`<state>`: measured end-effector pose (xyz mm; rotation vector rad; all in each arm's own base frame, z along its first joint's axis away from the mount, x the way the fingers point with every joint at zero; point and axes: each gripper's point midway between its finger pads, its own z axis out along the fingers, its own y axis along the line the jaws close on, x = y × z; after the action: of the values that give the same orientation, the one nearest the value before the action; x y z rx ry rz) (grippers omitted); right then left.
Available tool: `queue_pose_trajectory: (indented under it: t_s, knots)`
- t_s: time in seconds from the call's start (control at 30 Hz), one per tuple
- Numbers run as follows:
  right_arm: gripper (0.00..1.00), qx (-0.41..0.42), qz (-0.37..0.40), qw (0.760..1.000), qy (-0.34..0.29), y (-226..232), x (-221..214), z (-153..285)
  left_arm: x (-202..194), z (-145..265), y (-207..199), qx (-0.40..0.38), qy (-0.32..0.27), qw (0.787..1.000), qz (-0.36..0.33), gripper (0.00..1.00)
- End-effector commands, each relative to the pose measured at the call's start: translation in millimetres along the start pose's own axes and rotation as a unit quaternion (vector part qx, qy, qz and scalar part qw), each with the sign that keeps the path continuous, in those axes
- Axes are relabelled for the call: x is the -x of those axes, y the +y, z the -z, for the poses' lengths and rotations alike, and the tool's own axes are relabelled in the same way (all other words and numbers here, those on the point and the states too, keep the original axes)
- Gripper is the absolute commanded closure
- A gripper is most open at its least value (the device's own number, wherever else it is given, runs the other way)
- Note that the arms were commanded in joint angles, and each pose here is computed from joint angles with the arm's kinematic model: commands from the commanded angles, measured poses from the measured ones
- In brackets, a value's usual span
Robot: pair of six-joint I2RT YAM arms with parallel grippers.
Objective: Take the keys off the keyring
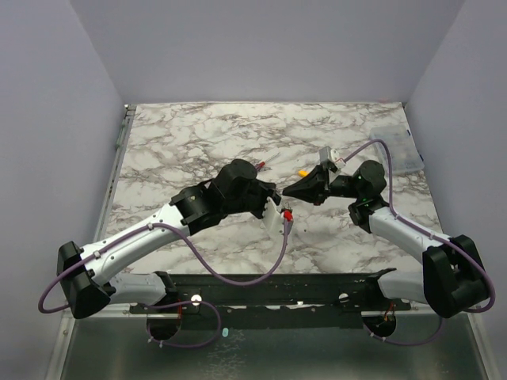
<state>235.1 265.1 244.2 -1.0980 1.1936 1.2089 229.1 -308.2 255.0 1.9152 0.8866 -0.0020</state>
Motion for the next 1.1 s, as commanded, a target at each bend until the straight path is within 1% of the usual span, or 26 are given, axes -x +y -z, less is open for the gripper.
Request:
queue_pose_trajectory:
  t_s: [0.0,0.07,0.17,0.2,0.23,0.3,0.37,0.47,0.57,0.73,1.0,1.07]
  knots:
    - [0.98,-0.002,0.028,1.0,-0.003,-2,-1,2,16,7,24,0.021,-0.02,1.0,0.01,1.0]
    - [0.91,0.0,0.03,1.0,-0.004,-2,-1,2,19,7,29,0.024,-0.023,0.999,0.009,1.0]
    - [0.76,0.003,0.03,1.0,-0.004,-1,0,2,22,6,30,0.024,-0.027,0.999,0.005,1.0]
    - [0.68,0.004,0.03,1.0,-0.006,0,1,2,22,5,30,0.023,-0.027,0.999,0.003,1.0]
    - [0.64,0.004,0.031,0.999,-0.007,0,1,2,23,4,30,0.021,-0.028,0.999,0.002,1.0]
    - [0.57,0.005,0.033,0.999,-0.01,1,4,2,24,3,29,0.02,-0.028,0.999,0.001,1.0]
    - [0.53,0.007,0.034,0.999,-0.013,2,7,1,24,1,28,0.017,-0.028,0.999,0.001,1.0]
    - [0.52,0.011,0.042,0.999,-0.018,4,10,1,26,-2,26,0.013,-0.031,0.999,0.0,1.0]
    - [0.53,0.017,0.049,0.998,-0.018,7,12,1,26,-4,24,0.009,-0.031,0.999,-0.002,1.0]
    - [0.6,0.027,0.056,0.998,-0.005,9,6,1,26,-5,26,0.011,-0.027,1.0,-0.003,1.0]
    - [0.59,0.04,0.054,0.998,0.017,11,-2,2,23,1,26,0.017,-0.02,1.0,-0.007,1.0]
    - [0.65,0.041,0.067,0.997,0.018,9,-3,2,23,1,25,0.017,-0.021,1.0,-0.006,1.0]
